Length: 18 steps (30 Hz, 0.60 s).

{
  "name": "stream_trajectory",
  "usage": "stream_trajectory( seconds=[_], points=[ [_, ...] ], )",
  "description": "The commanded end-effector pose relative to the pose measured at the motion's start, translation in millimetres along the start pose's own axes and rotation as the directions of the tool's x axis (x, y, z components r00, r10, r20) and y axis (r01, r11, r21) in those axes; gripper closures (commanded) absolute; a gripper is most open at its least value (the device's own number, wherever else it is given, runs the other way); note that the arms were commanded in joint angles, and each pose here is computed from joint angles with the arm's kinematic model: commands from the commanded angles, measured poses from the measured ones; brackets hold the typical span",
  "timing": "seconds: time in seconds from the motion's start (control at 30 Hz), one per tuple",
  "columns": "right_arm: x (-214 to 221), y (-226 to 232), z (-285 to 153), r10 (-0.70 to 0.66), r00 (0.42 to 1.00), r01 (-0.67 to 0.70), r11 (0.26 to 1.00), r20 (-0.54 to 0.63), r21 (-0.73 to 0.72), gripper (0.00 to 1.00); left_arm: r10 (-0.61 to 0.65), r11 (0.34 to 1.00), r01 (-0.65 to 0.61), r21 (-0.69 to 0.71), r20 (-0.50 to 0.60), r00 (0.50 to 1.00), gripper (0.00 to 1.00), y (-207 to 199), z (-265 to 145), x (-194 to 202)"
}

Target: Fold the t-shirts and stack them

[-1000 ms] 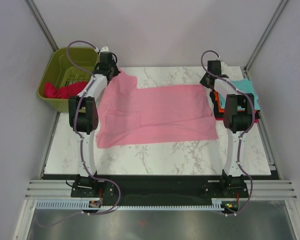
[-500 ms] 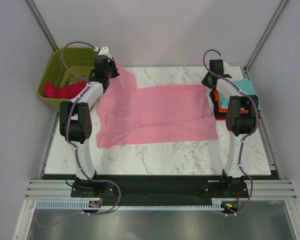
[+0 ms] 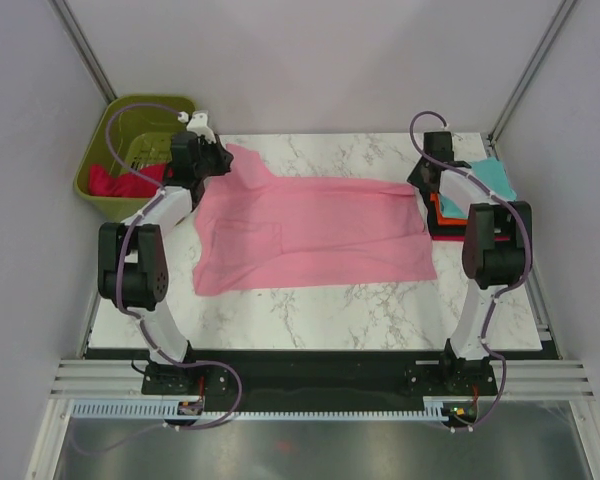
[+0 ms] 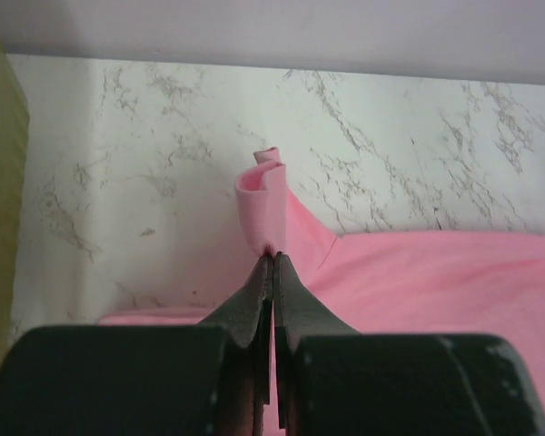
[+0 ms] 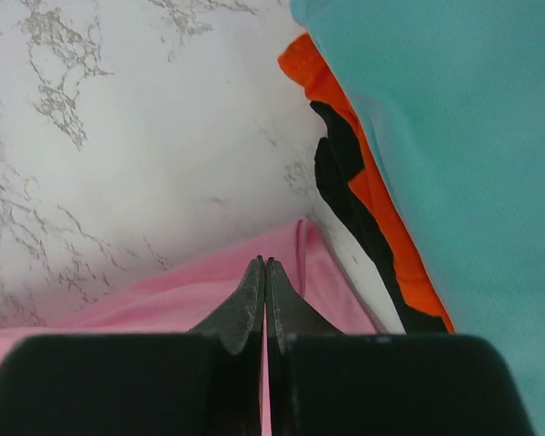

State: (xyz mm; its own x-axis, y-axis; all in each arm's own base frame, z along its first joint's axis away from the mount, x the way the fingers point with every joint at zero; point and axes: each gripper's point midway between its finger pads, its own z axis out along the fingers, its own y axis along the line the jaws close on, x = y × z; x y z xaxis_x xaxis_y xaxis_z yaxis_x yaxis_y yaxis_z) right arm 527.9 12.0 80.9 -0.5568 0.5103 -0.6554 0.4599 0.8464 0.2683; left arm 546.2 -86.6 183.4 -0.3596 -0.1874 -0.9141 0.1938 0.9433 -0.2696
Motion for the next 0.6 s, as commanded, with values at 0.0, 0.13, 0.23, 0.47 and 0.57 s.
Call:
stream_trajectory(
  seconds=[0.0,0.13,0.23,0.47,0.57],
  points=[
    [-20.9,-2.4,-28.0,0.000,0.997,0.002,1.000,0.074,-0.016,1.00,0.066,0.995,-0.076,0.065,0.133,0.989,0.98,-18.4,-28.1,-39.7],
    [-18.0,-8.5,-44.0,-0.003,0.996,0.004,1.000,0.085,-0.015,1.00,0.067,0.995,-0.076,0.065,0.136,0.988,0.98,-21.4,-46.6,-34.7],
    [-13.9,-14.8,-54.0,-0.003,0.996,0.004,1.000,0.089,-0.012,1.00,0.069,0.995,-0.079,0.067,0.140,0.988,0.98,-24.0,-59.7,-32.7],
    [-2.4,-27.1,-74.6,-0.003,0.996,0.004,1.000,0.089,-0.008,1.00,0.077,0.995,-0.086,0.058,0.140,0.987,0.98,-25.9,-86.4,-22.2],
    [5.8,-34.9,-82.3,-0.004,0.996,0.004,1.000,0.084,0.000,1.00,0.062,0.997,-0.068,0.036,0.126,0.990,0.98,-23.5,-96.7,-16.8]
  ],
)
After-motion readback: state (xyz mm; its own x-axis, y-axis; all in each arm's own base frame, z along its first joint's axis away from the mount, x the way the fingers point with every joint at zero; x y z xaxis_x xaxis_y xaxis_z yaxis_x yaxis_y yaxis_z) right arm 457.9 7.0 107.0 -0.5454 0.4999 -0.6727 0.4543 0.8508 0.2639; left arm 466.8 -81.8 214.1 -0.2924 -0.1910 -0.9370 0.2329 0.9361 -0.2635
